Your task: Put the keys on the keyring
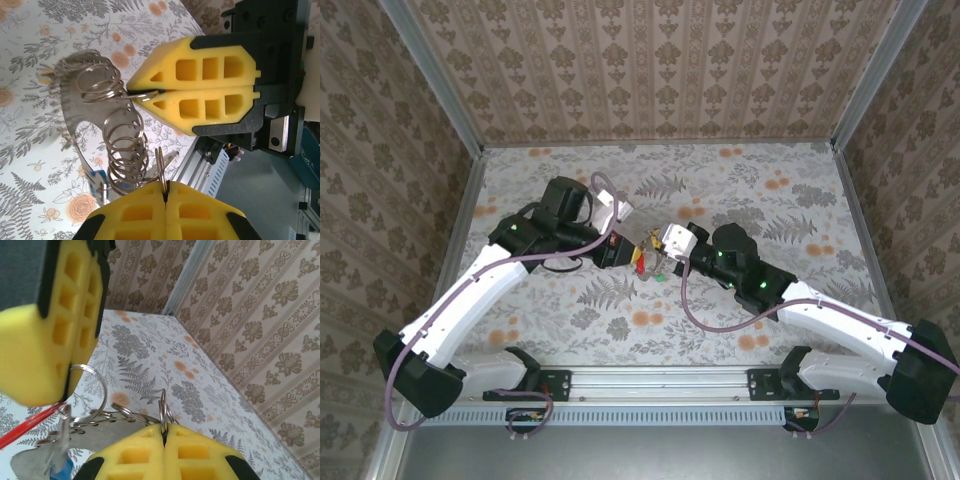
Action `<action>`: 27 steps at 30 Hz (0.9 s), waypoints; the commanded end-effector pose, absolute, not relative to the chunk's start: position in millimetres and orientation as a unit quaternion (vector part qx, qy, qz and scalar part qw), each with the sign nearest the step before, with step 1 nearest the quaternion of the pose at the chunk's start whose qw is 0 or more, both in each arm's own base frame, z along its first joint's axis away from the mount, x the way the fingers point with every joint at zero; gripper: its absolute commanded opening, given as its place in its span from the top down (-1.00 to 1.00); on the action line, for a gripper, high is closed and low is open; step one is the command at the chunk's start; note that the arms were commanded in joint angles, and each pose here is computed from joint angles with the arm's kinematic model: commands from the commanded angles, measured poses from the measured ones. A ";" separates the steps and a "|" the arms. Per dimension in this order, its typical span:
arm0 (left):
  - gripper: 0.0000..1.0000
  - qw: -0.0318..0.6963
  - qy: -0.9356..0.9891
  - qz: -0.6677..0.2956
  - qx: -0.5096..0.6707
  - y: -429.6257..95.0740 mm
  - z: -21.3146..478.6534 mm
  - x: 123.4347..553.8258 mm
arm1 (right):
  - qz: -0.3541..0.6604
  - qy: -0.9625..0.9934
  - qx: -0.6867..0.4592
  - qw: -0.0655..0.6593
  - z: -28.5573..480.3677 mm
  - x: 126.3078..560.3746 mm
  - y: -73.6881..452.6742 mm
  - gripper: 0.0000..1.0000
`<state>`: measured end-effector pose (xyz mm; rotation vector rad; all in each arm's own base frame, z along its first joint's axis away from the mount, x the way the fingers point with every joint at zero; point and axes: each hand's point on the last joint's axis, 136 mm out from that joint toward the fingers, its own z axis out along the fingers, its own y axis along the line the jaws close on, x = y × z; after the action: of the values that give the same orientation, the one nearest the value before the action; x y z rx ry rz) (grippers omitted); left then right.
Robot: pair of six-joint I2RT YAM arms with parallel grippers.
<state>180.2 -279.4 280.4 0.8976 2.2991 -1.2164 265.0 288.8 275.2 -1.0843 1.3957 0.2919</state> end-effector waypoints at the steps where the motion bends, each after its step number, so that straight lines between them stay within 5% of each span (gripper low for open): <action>1: 1.00 0.196 0.816 -0.442 0.316 -278.5 292.5 181.0 | 0.131 0.579 -0.473 0.650 297.8 258.1 290.9 1.00; 27: 1.00 0.172 0.840 -0.418 0.300 -277.1 284.1 192.1 | 0.112 0.582 -0.497 0.635 296.4 251.6 298.6 1.00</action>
<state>188.3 -277.4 274.7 0.8531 2.4052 -1.1987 251.0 298.1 265.0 -1.1771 1.3860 0.2670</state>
